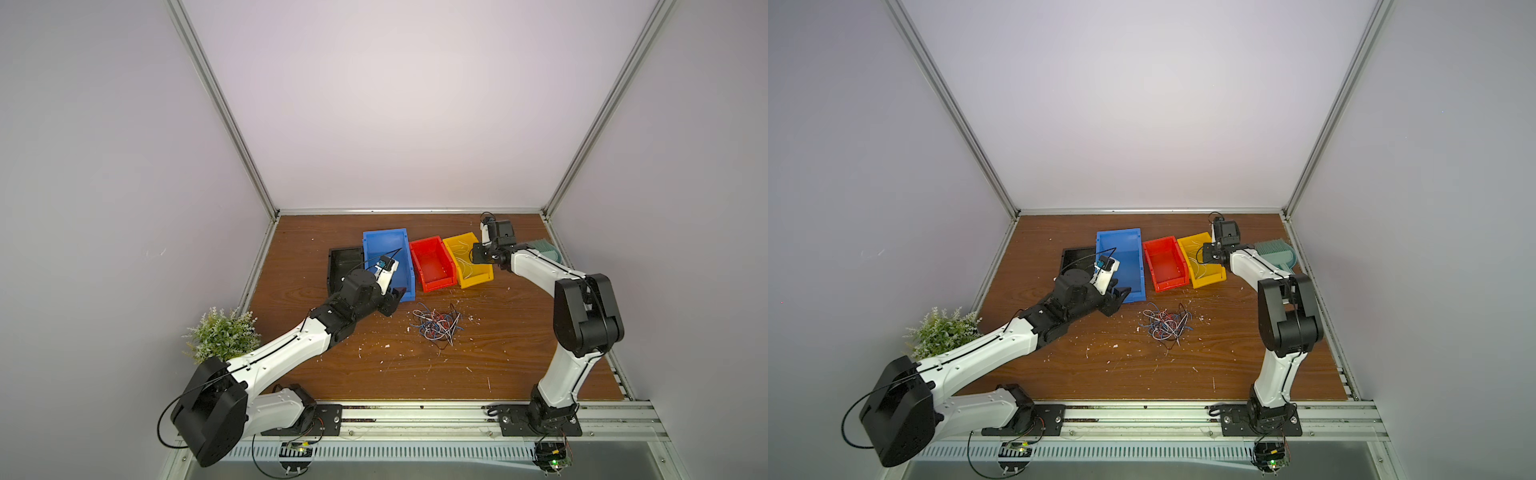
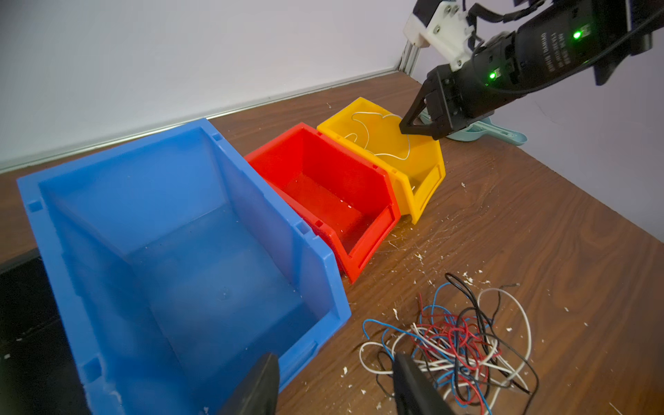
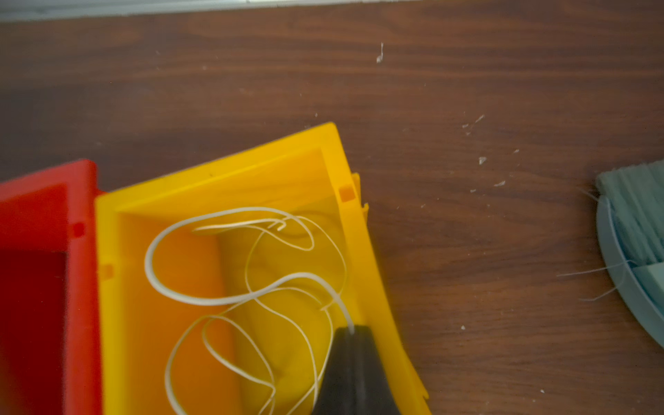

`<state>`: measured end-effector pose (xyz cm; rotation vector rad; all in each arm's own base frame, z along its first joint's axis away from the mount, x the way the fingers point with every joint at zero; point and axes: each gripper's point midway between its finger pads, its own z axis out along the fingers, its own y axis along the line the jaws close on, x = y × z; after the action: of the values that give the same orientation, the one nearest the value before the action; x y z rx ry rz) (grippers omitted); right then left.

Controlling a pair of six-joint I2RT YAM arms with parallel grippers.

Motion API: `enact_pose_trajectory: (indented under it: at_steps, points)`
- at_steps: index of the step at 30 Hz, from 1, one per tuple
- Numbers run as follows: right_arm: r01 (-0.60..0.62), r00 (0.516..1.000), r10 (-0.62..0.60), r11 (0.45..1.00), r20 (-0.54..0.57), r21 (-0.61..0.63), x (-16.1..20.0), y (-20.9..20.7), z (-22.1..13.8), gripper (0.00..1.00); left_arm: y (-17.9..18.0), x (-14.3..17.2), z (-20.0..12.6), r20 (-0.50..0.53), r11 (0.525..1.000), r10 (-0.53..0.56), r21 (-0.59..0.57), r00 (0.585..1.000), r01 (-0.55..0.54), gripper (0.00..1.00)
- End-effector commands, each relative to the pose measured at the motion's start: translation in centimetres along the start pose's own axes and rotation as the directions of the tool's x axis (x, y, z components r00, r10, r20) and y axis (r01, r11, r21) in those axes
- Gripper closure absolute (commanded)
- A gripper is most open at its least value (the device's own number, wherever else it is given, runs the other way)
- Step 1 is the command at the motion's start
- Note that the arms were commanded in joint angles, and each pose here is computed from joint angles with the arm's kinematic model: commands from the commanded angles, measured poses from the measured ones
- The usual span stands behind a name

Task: Untangle and sort cables by color
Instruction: Adjust the cable in the bin.

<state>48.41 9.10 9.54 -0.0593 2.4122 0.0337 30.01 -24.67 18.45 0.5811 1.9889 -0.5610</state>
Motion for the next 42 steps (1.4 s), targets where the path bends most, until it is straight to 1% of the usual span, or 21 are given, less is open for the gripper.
enact_pose_trajectory:
  at_steps: [1,4,9,13,15,18,22,24,25,26,28,29,30,31,32,33,34,36,39,41,42]
  points:
    - [0.063,0.997,-0.063,0.998,0.038,0.019,-1.3,0.7,-0.9,1.00,-0.1,-0.5,0.1,0.025,0.999,-0.032,0.022,0.999,0.031,0.45]
    - [0.089,0.995,-0.090,0.996,0.031,0.024,-0.8,1.2,-1.0,0.89,-0.1,-0.6,0.4,0.023,0.999,-0.038,0.025,0.999,0.037,0.45]
    - [0.092,0.995,-0.093,0.995,0.045,0.028,-2.0,1.4,-2.5,0.72,-0.3,-0.1,1.0,0.001,0.997,-0.066,0.040,0.998,0.066,0.45]
    - [0.099,0.993,-0.101,0.994,0.066,0.040,-3.0,1.2,-4.0,0.62,-0.3,0.4,1.1,-0.011,0.995,-0.087,0.042,0.996,0.087,0.45]
    - [0.102,0.993,-0.105,0.993,0.060,0.054,-3.2,0.9,-4.6,0.59,-0.3,0.6,1.1,-0.015,0.995,-0.091,0.040,0.996,0.091,0.45]
    - [0.099,0.993,-0.103,0.992,0.052,0.074,-3.6,0.4,-5.8,0.55,-0.5,0.7,1.1,-0.023,0.995,-0.085,0.042,0.996,0.086,0.45]
    - [0.106,0.993,-0.110,0.992,0.047,0.073,-3.7,0.3,-7.0,0.45,-0.6,1.4,1.2,-0.040,0.996,-0.073,0.039,0.997,0.075,0.45]
    - [0.123,0.991,-0.125,0.991,0.046,0.054,-3.6,0.6,-7.0,0.44,-0.6,1.6,1.2,-0.045,0.996,-0.078,0.039,0.996,0.080,0.45]
    - [0.131,0.990,-0.132,0.991,0.044,0.034,-3.3,1.0,-6.7,0.46,-0.6,1.8,1.3,-0.049,0.996,-0.080,0.039,0.996,0.082,0.45]
    - [0.136,0.989,-0.136,0.991,0.050,0.011,-3.3,1.3,-6.3,0.51,-0.7,1.9,1.3,-0.049,0.996,-0.081,0.040,0.996,0.083,0.45]
    - [0.154,0.987,-0.151,0.986,0.050,-0.056,-3.2,2.7,-5.1,0.72,-0.6,2.0,1.3,-0.047,0.995,-0.087,0.038,0.995,0.088,0.45]
    - [0.159,0.987,-0.155,0.984,0.046,-0.085,-3.2,3.3,-4.7,0.79,-0.5,2.1,1.3,-0.048,0.995,-0.089,0.037,0.995,0.090,0.45]
    - [0.160,0.987,-0.157,0.981,0.039,-0.109,-3.4,3.8,-4.2,0.83,-0.6,2.1,1.3,-0.049,0.995,-0.088,0.036,0.995,0.090,0.45]
    - [0.157,0.988,-0.156,0.980,0.021,-0.121,-3.5,4.2,-3.8,0.84,-0.6,2.2,1.3,-0.051,0.995,-0.089,0.036,0.995,0.090,0.45]
    - [0.148,0.989,-0.147,0.982,0.021,-0.120,-4.1,4.3,-3.8,0.83,-0.5,2.3,1.3,-0.053,0.995,-0.087,0.034,0.995,0.089,0.45]
    - [0.138,0.990,-0.136,0.984,0.021,-0.112,-4.5,4.1,-4.0,0.78,-0.5,2.4,1.3,-0.055,0.996,-0.086,0.031,0.995,0.088,0.45]
    - [0.121,0.992,-0.119,0.989,0.030,-0.090,-4.9,3.8,-4.3,0.69,-0.4,2.4,1.2,-0.055,0.996,-0.084,0.029,0.995,0.086,0.45]
    - [0.086,0.995,-0.084,0.995,0.052,-0.049,-5.8,2.7,-5.4,0.60,-0.4,2.4,1.2,-0.055,0.996,-0.080,0.027,0.995,0.082,0.45]
    - [0.009,0.998,-0.008,1.000,0.063,-0.006,-6.6,0.1,-6.9,0.54,-0.5,2.4,1.2,-0.052,0.996,-0.075,0.035,0.996,0.077,0.45]
    - [-0.077,0.995,0.076,0.997,0.059,0.014,-6.4,-2.5,-7.3,0.52,-0.7,2.4,1.3,-0.054,0.996,-0.072,0.045,0.996,0.074,0.45]
    - [-0.126,0.990,0.126,0.992,0.058,0.005,-6.1,-3.9,-7.3,0.51,-0.8,2.4,1.4,-0.056,0.996,-0.070,0.050,0.996,0.073,0.45]
